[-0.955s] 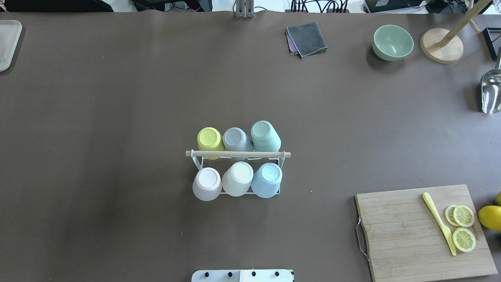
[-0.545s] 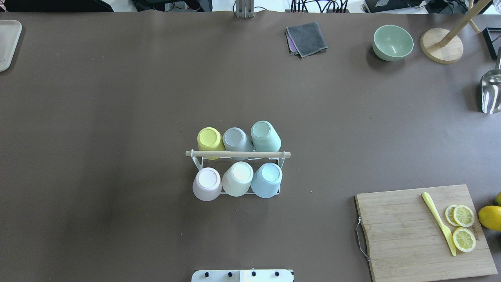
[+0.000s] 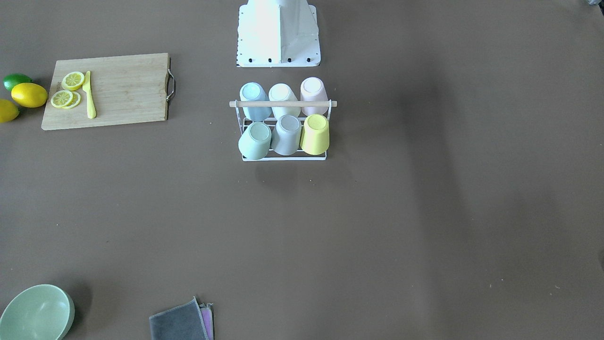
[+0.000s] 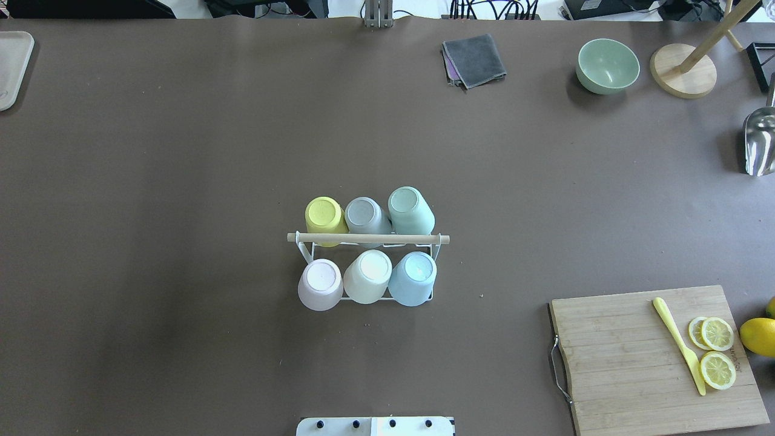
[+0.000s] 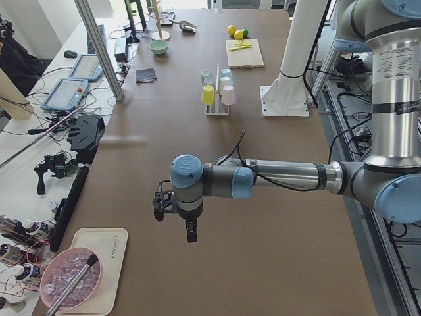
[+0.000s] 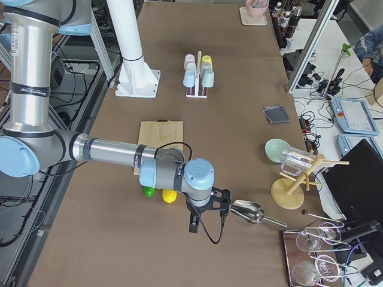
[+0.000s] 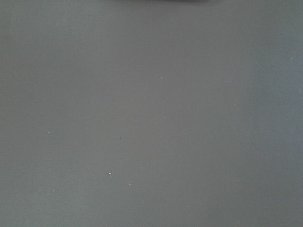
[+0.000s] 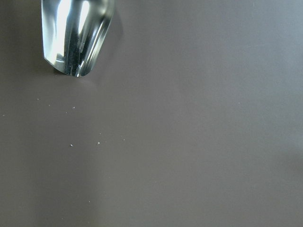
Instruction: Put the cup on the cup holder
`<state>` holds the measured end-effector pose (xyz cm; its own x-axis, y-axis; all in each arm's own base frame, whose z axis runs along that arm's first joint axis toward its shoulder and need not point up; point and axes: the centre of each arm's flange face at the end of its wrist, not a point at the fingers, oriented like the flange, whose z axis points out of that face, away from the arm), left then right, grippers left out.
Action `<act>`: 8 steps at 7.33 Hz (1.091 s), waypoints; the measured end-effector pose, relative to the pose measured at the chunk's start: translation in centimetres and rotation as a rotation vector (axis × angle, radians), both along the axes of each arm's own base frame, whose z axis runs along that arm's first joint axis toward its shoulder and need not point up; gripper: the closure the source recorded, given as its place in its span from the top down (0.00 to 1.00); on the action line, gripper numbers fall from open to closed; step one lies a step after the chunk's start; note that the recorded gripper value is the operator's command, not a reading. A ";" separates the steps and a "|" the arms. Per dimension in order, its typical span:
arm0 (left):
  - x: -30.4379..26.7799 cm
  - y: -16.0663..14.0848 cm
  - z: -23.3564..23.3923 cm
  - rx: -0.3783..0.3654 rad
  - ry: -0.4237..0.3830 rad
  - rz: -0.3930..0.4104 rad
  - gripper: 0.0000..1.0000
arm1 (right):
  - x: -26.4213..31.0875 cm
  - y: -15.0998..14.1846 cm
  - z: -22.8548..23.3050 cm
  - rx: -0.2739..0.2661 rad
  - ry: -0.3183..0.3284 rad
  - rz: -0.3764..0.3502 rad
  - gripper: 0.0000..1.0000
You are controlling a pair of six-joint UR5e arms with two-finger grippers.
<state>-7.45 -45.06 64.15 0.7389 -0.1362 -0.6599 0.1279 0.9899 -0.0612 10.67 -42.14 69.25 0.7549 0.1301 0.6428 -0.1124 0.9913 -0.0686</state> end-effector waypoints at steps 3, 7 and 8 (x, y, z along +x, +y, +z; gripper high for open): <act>0.0 0.0 0.0 0.000 0.000 0.001 0.98 | -0.4 -0.3 -1.0 0.015 -0.002 -0.002 1.00; 0.0 0.0 0.1 -0.001 -0.004 0.000 0.98 | -0.5 -0.4 -1.3 0.020 -0.014 -0.003 1.00; 0.0 0.0 0.1 -0.001 -0.004 0.000 0.98 | -0.5 -0.3 -1.4 0.022 -0.013 -0.003 1.00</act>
